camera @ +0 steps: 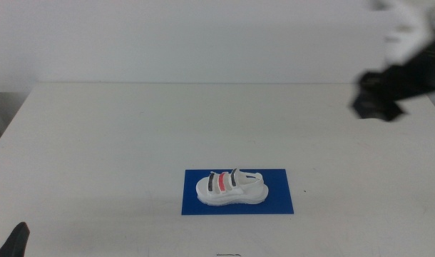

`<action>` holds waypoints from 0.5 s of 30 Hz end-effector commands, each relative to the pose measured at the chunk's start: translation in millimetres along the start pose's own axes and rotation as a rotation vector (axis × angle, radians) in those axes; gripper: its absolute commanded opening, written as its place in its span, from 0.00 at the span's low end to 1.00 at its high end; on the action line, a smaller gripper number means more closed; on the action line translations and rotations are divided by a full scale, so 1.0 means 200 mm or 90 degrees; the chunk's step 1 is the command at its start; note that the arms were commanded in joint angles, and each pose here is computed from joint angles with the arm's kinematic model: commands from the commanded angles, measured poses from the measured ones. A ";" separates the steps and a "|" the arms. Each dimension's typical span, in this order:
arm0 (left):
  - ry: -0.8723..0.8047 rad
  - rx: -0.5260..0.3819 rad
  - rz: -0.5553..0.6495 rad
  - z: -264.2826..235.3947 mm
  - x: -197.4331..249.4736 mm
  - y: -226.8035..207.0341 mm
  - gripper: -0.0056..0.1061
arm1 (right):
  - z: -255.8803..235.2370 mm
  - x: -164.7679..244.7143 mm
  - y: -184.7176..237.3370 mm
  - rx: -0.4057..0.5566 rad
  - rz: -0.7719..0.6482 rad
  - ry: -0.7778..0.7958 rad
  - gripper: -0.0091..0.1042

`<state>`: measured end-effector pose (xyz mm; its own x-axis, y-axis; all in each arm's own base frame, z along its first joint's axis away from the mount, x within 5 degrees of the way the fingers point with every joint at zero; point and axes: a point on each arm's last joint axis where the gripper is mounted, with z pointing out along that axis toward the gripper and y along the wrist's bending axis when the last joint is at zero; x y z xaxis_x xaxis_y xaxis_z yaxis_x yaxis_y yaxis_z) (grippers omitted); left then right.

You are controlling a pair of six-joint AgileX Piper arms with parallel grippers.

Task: Use one arm to grab the shoe from the table and place it on the mat.

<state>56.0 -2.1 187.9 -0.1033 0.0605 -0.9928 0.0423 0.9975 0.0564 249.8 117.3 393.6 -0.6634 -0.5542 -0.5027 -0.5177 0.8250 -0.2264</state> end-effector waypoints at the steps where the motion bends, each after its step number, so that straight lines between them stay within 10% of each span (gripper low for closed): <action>1: -0.067 -0.001 -0.015 -0.01 -0.05 0.00 0.89 | -0.15 0.12 -0.08 0.038 0.089 -0.128 0.69; 15: -0.067 -0.001 -0.015 -0.01 -0.05 0.00 0.89 | -0.12 0.82 0.02 0.133 0.201 -0.525 0.69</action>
<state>56.0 -2.1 187.9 -0.1033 0.0605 -0.9928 0.0423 0.9975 0.0564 130.0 27.4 320.7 -0.2780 -0.1415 -0.9501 -0.2139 0.9734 -0.0823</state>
